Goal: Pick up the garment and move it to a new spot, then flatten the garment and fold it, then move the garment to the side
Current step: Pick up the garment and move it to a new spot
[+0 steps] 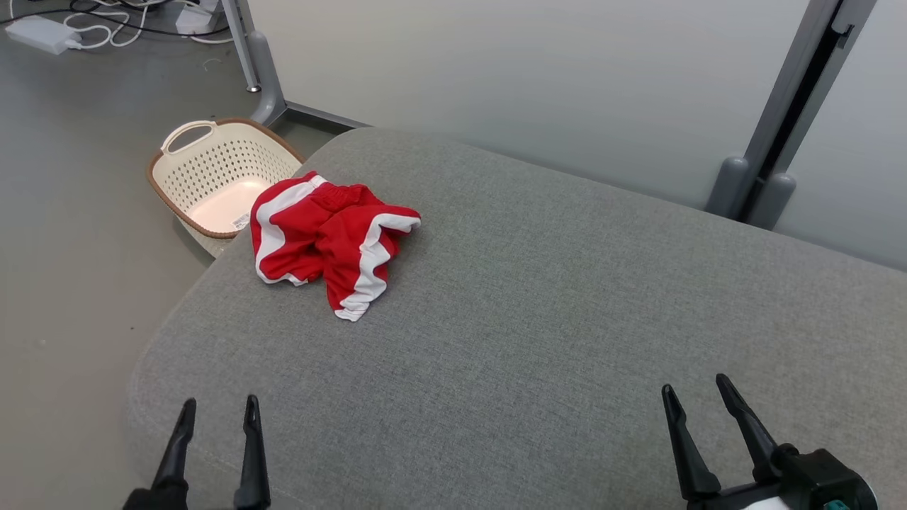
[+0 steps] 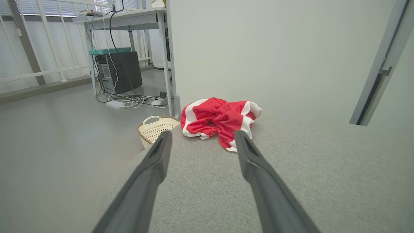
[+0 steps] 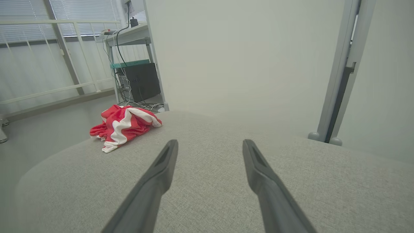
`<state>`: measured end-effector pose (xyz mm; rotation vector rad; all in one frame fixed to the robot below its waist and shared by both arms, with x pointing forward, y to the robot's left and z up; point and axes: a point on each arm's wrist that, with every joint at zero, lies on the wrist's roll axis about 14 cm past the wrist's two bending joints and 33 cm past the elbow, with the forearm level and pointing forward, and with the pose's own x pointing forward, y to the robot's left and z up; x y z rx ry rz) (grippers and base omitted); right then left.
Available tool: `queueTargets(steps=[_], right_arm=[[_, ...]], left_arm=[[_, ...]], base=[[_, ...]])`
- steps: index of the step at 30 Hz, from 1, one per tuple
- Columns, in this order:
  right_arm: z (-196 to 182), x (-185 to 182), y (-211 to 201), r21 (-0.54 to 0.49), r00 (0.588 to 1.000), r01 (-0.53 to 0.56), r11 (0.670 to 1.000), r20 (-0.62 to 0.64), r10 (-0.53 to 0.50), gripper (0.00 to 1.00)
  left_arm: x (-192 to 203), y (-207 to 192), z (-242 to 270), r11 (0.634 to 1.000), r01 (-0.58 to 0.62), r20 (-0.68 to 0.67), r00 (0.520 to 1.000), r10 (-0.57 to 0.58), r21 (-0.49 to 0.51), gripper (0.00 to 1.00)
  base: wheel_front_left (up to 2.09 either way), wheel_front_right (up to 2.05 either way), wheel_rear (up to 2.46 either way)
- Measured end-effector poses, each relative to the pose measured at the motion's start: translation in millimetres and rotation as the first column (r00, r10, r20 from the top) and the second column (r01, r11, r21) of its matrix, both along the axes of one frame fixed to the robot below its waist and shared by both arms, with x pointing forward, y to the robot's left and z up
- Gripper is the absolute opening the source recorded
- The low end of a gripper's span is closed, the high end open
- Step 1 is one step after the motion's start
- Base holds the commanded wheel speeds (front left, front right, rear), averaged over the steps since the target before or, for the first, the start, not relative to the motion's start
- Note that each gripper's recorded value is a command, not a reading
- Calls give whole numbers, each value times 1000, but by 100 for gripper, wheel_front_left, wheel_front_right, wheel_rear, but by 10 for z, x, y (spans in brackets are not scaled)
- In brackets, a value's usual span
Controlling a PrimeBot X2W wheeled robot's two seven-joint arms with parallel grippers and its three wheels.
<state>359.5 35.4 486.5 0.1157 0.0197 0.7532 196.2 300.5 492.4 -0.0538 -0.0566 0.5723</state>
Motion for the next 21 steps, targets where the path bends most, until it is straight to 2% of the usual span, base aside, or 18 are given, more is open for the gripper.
queueTargets(steps=[4,8,11,16,19,21], right_arm=[[-82,108,-38,-17,1000,-3,1000,-7,3,100],[-188,310,-176,-47,1000,18,999,-5,-18,100],[-282,466,-260,-69,1000,22,997,-2,-22,100],[-487,787,-500,-123,999,45,991,8,-44,100],[-618,957,-650,-140,997,73,987,3,-73,100],[-684,1038,-721,-144,996,89,986,1,-89,100]], left_arm=[[337,139,380,994,38,70,996,-46,99,100],[823,310,872,972,119,150,977,-151,204,100],[1234,438,1024,956,176,144,966,-213,233,100],[2051,587,851,934,304,-43,952,-302,187,100],[2464,686,649,940,330,-164,935,-314,84,100],[2601,801,376,952,306,-271,917,-294,4,100]], base=[[0,0,0],[0,0,0],[0,0,0],[0,0,0],[0,0,0],[0,0,0]])
